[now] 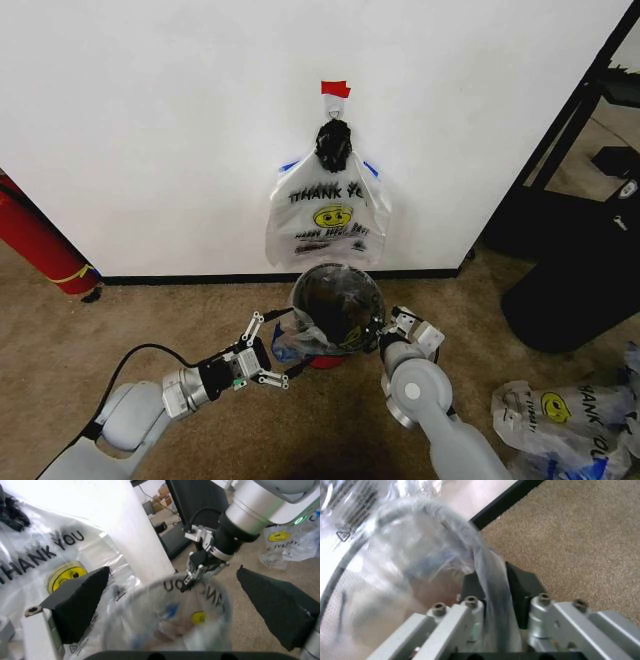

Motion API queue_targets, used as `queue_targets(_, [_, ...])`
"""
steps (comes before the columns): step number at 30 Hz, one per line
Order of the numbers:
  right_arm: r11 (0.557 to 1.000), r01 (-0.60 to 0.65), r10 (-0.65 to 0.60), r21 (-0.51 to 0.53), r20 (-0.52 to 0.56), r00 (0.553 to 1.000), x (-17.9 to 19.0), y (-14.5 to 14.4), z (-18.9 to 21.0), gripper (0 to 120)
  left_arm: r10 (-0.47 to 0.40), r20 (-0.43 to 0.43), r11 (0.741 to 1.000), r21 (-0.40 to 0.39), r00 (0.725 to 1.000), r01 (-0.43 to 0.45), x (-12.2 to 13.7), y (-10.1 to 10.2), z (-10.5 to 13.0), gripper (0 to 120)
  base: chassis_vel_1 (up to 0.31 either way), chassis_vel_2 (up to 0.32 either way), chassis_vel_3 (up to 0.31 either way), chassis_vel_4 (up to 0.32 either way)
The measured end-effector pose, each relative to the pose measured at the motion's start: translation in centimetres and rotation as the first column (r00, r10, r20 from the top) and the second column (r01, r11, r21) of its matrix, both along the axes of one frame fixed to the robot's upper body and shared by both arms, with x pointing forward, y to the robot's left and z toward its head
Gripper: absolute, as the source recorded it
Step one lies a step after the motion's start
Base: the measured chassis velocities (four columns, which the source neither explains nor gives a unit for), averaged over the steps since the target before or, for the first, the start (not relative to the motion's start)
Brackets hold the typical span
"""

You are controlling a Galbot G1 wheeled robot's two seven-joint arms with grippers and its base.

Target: Pick up the garbage bag from the wall and place it over the trash bin.

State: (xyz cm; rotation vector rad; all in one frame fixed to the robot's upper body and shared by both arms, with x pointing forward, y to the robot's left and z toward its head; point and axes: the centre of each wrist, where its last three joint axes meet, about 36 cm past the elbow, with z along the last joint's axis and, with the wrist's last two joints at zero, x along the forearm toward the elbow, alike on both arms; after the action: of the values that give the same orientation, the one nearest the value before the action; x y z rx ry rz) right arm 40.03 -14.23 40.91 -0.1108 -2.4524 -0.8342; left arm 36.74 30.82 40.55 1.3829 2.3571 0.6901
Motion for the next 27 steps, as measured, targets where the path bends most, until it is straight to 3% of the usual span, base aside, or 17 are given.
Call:
queue_targets(4, [1.000, -0.012, 0.012, -0.021, -0.006, 1.000, -0.3, -0.3, -0.3, 34, 0.004, -0.007, 1.000, 0.003, 1.000, -0.004, -0.1, 0.1, -0.2, 100, 0.000, 0.000, 0.000, 0.000])
queue_targets(12, [0.999, -0.017, 0.017, -0.039, 0.002, 1.000, -1.2, -0.8, -0.3, 59, 0.008, -0.008, 1.000, 0.002, 1.000, -0.008, -0.2, 0.3, -0.4, 100, 0.000, 0.000, 0.000, 0.000])
queue_targets(18, [0.989, -0.061, 0.058, -0.132, -0.026, 0.998, -3.1, -1.9, -0.8, 84, 0.008, -0.001, 1.000, -0.001, 1.000, -0.008, -0.5, 0.4, -0.4, 100, 0.000, 0.000, 0.000, 0.000])
queue_targets(21, [0.985, -0.089, 0.087, -0.147, -0.017, 0.996, -3.5, -2.5, -1.3, 90, 0.009, 0.002, 1.000, -0.002, 1.000, -0.009, -0.6, 0.5, -0.4, 100, 0.000, 0.000, 0.000, 0.000])
queue_targets(23, [0.979, -0.136, 0.145, -0.154, 0.049, 0.988, -4.1, -3.6, -2.1, 98, 0.011, 0.007, 1.000, -0.005, 1.000, -0.011, -0.8, 0.6, -0.3, 100, 0.000, 0.000, 0.000, 0.000])
queue_targets(25, [0.975, -0.156, 0.173, -0.158, 0.098, 0.980, -4.4, -4.0, -2.7, 99, 0.012, 0.008, 1.000, -0.006, 1.000, -0.012, -0.9, 0.6, -0.3, 100, 0.000, 0.000, 0.000, 0.000])
queue_targets(27, [0.968, -0.202, 0.232, -0.149, 0.226, 0.946, -4.6, -4.6, -3.6, 100, 0.015, 0.011, 1.000, -0.010, 1.000, -0.015, -0.9, 0.7, -0.4, 100, 0.000, 0.000, 0.000, 0.000])
